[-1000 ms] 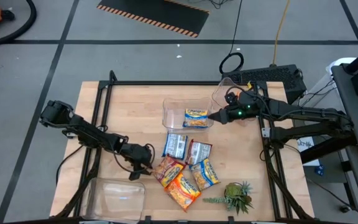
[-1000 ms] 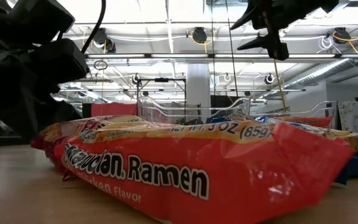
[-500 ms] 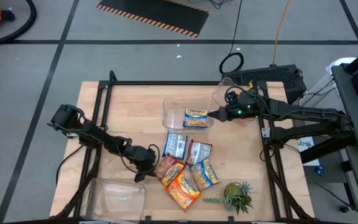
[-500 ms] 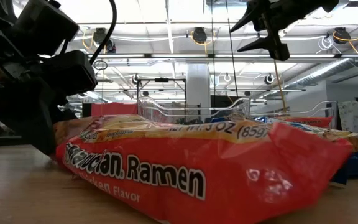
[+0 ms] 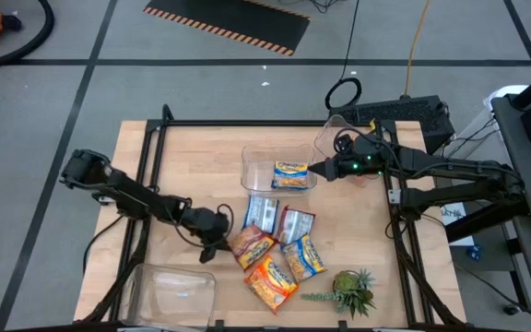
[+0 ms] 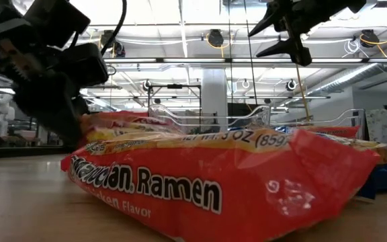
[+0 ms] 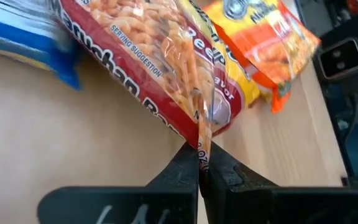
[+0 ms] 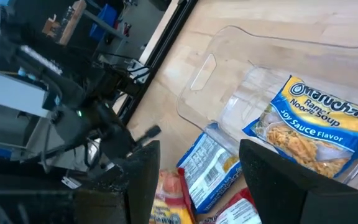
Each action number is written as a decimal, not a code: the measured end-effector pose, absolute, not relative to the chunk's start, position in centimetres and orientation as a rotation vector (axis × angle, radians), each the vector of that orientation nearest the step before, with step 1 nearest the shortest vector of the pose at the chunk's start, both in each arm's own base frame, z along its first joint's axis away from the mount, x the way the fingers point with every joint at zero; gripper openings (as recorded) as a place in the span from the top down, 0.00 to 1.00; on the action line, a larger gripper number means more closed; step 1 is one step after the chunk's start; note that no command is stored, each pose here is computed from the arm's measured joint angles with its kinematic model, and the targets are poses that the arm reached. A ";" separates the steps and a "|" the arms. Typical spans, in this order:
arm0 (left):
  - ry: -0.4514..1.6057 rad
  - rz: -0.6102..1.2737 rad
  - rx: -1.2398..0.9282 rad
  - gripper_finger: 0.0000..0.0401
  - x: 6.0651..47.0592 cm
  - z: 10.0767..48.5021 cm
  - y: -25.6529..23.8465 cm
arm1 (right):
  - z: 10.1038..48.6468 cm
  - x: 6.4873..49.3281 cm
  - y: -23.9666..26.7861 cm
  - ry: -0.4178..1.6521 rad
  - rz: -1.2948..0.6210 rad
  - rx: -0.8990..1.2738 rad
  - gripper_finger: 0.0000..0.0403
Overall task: Sort Maruchan noodles
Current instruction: Put the bottom red noodle pack into the bottom transparent bin
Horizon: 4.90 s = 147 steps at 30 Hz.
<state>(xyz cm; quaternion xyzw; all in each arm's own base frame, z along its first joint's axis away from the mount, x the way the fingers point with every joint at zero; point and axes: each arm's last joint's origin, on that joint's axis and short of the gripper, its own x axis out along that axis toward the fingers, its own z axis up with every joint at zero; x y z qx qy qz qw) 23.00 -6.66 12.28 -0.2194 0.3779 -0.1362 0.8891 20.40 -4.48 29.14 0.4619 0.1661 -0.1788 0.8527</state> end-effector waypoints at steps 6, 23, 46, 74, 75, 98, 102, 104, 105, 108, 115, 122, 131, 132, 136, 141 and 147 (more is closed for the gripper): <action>0.766 -0.223 -0.436 0.99 21.6 14.8 -5.1 | 29.1 20.4 -4.5 0.359 -0.362 0.930 0.47; 0.823 -0.240 -0.132 1.00 19.6 25.0 -3.8 | 28.8 21.9 -4.3 0.397 -0.203 1.065 0.47; 0.771 -0.382 0.575 1.00 20.4 37.2 -2.6 | 34.4 31.8 -3.2 0.285 0.184 0.967 0.47; 0.866 -0.452 0.842 1.00 22.5 36.6 -4.7 | 32.3 38.4 -5.2 0.379 0.297 0.623 0.20; 0.869 -0.443 0.826 1.00 22.5 36.6 -4.7 | 32.2 38.4 -4.9 0.389 0.299 0.631 0.20; 0.853 0.226 0.169 1.00 23.7 37.4 1.7 | 31.6 37.6 0.6 0.474 -0.107 0.506 0.20; 0.858 0.287 0.128 1.00 23.6 37.3 2.6 | 31.4 37.4 0.8 0.500 -0.114 0.514 0.20; 0.850 0.306 0.110 1.00 23.6 37.4 3.0 | 31.5 37.4 0.8 0.493 -0.109 0.511 0.20; 0.847 0.314 0.101 1.00 23.6 37.4 3.1 | 31.4 37.4 0.8 0.494 -0.108 0.510 0.20; 0.844 0.333 0.071 1.00 23.5 37.4 3.3 | 31.4 37.5 0.8 0.494 -0.116 0.509 0.20; 0.816 0.343 0.034 1.00 23.7 37.5 3.4 | 31.4 37.5 0.2 0.463 -0.188 0.461 0.20; 0.800 0.387 -0.051 1.00 23.7 37.5 3.7 | 32.0 37.8 -0.8 0.397 -0.172 0.459 0.20; 0.780 0.419 -0.093 1.00 23.6 37.6 4.7 | 32.0 38.0 -0.7 0.364 -0.126 0.511 0.20; 0.775 0.409 -0.098 1.00 23.7 37.7 4.7 | 31.8 37.9 -0.8 0.367 -0.142 0.516 0.20; 0.743 0.359 -0.120 1.00 23.9 37.9 4.6 | 30.9 37.9 -1.1 0.360 -0.158 0.534 0.20; 0.708 0.363 -0.178 1.00 24.1 38.1 4.4 | 30.6 37.9 -1.5 0.303 -0.174 0.555 0.21; 0.789 0.396 -0.250 1.00 23.5 37.4 4.3 | 30.4 37.8 -1.9 0.306 -0.237 0.542 0.27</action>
